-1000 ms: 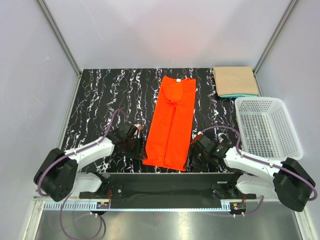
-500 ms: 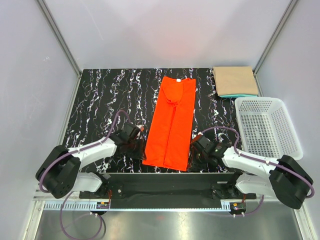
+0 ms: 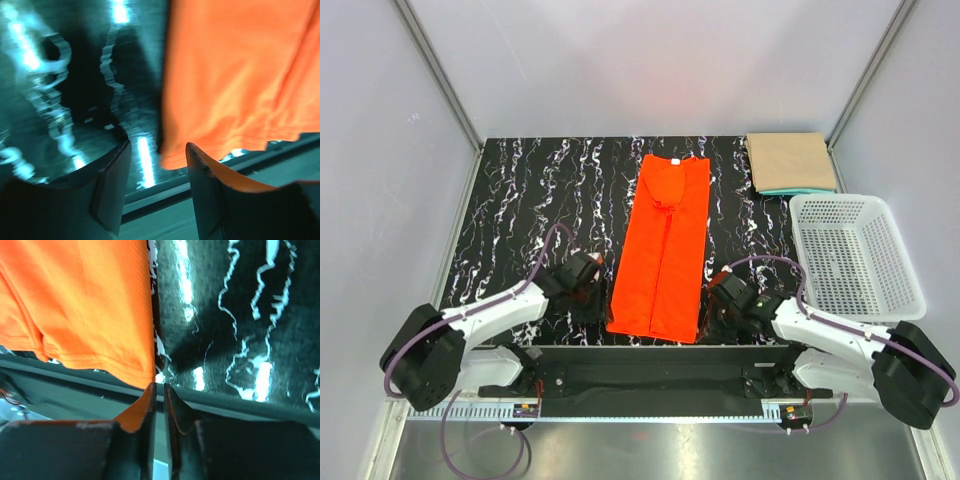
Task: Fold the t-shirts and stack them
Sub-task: Fold the tshirt
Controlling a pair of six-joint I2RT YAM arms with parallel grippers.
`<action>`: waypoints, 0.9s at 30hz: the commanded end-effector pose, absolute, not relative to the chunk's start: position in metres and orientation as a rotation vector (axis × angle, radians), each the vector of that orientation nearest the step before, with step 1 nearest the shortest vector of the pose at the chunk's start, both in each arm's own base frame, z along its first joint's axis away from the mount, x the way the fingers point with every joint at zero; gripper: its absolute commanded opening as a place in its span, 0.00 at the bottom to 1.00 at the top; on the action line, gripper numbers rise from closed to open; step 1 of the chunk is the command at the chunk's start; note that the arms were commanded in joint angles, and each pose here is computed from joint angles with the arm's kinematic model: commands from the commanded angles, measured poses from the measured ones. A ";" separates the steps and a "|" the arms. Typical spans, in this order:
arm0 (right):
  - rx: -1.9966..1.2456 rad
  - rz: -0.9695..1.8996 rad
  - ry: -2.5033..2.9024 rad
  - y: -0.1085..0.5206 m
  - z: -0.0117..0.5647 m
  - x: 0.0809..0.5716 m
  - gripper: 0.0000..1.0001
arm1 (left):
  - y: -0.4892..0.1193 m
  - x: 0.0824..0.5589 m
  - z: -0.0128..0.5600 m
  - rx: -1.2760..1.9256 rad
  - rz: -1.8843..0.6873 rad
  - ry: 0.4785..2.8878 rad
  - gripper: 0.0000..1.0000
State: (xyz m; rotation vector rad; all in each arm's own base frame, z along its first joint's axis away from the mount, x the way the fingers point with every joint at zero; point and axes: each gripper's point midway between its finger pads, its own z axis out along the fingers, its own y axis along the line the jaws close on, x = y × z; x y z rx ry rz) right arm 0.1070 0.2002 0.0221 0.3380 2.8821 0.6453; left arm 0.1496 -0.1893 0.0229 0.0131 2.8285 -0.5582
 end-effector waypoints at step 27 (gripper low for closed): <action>0.503 0.611 2.862 0.197 0.009 0.113 0.31 | -0.202 0.136 0.010 -0.034 -0.695 2.839 0.00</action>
